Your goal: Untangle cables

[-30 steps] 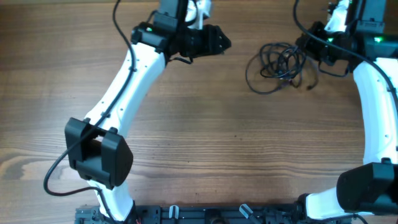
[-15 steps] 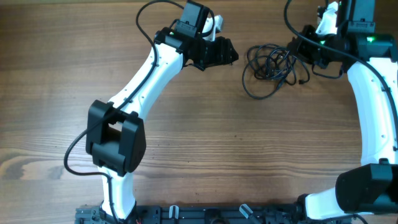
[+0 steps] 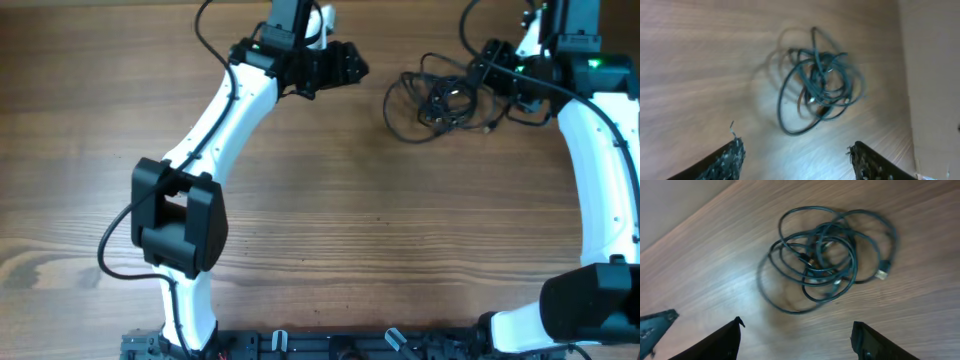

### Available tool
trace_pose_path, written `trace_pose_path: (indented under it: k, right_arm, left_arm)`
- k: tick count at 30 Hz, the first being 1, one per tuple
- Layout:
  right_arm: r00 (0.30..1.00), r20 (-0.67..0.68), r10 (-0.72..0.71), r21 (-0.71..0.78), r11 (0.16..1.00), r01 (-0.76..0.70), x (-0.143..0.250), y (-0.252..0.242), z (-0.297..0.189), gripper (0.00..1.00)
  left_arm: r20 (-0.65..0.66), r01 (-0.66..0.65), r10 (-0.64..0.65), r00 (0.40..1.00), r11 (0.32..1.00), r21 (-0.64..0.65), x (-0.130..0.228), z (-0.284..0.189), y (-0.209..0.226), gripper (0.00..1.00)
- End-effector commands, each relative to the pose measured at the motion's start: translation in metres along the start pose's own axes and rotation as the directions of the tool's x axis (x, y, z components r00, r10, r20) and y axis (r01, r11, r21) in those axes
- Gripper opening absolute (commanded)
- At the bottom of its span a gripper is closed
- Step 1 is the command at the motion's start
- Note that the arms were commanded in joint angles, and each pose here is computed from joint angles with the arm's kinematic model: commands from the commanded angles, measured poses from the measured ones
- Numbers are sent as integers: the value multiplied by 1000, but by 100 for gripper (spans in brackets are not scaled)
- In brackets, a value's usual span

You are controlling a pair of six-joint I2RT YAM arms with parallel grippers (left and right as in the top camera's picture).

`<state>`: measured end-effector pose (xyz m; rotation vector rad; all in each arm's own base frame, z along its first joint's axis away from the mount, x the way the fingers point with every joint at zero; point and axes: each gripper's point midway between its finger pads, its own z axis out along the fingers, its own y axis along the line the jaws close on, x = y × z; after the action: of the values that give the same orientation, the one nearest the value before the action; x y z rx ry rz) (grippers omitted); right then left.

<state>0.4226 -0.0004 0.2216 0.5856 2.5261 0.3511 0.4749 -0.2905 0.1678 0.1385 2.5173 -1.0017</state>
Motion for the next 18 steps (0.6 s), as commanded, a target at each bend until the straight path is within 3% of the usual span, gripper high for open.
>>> trace_pose_path:
  k: [1,6,10,15,18]
  right_arm:
    - [996,36,76,35,996,-77,-16,-31,-9,73]
    - [995,15,95,65,993,-95,-14,-52,-13,73]
    - [997,2,79,70,994,-79,-11,-53,-13,73]
    - [997,-5,82,73,994,-82,-10,-54,-12,73]
    - [996,-14,83,76,994,-82,-8,-54,-12,73]
  left_arm:
    - [22,-90,89,996,995,43,3,36,-15,73]
    - [80,-206,198,977,971,117,6,71,-42,73]
    - [31,-330,329,944,933,144,45,110,-60,72]
    - [-42,-389,388,921,921,-8,86,149,-44,70]
    - [-38,-394,393,919,915,-90,92,159,-38,71]
